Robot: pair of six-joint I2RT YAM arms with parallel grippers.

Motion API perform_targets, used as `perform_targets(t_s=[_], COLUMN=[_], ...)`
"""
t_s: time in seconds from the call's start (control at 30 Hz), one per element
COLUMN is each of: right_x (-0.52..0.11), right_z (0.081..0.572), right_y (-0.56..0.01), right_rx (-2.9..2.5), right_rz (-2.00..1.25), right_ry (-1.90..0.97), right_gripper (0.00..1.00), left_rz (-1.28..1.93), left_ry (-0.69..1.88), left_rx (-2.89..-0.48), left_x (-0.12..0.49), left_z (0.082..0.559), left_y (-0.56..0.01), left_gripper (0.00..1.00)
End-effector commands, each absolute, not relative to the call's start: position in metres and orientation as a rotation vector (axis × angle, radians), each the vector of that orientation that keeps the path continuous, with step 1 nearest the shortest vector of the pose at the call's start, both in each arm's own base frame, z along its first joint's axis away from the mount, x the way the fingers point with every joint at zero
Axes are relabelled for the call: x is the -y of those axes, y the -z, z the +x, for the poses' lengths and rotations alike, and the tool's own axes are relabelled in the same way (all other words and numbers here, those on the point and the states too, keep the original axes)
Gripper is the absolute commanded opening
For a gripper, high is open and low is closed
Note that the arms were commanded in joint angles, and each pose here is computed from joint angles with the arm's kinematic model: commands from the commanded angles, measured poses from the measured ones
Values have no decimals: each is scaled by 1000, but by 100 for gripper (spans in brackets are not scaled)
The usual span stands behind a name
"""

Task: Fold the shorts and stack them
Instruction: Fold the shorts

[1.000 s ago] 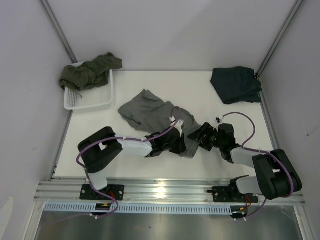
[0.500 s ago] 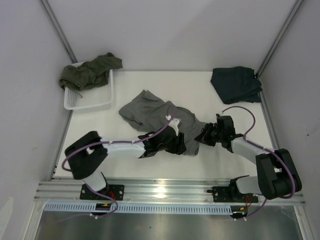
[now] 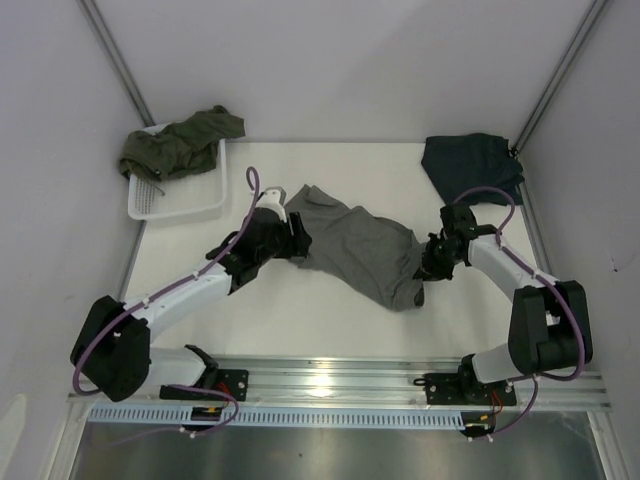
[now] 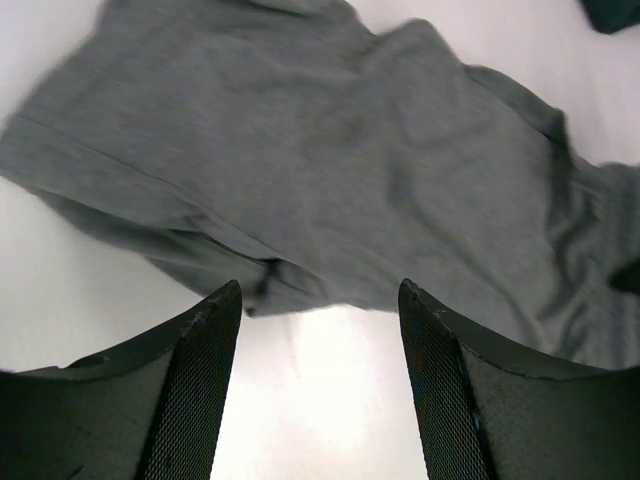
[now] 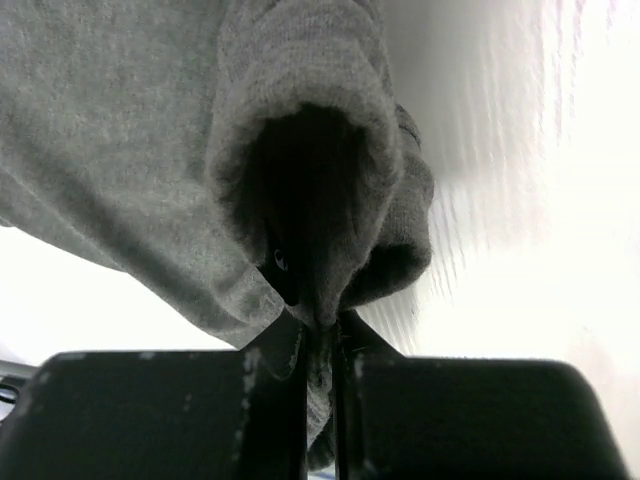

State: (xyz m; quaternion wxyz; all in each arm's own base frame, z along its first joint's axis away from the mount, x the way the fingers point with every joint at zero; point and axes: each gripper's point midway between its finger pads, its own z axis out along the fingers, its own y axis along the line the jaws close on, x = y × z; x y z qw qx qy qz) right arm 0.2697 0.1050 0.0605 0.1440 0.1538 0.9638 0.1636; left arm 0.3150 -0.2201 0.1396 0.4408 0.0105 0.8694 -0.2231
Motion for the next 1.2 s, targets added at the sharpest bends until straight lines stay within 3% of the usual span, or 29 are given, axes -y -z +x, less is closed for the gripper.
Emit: perform_targets(t_s=[0.0,0.17,0.4,0.63,0.97,1.17], right_x=[-97,-104,-109,-123,-130,-131], right_z=[258,243,220,211,210,212], right_y=[-79,-100,-102,-94,-95,-95], right_rx=[-2836,-2818,-2832,-2870,-2865,-2862], right_rz=[406,378,307,227,187,179], right_ry=[-425,-493,-452,-416,-462,-475], right_gripper=[0,0,0,0,0,0], left_rz=[55,42,-3,365,606,621], left_ry=[444,412,371,543,639,675], left_rx=[-2123,-2191,-2199,-2055,-2160,-2182], left_x=[207,210,191,229,250,255], left_z=[334,354,433,490,482,482], left_y=[-142,-117,-127,-163,-107,-93], left_gripper=[67,67,68,67,68,62])
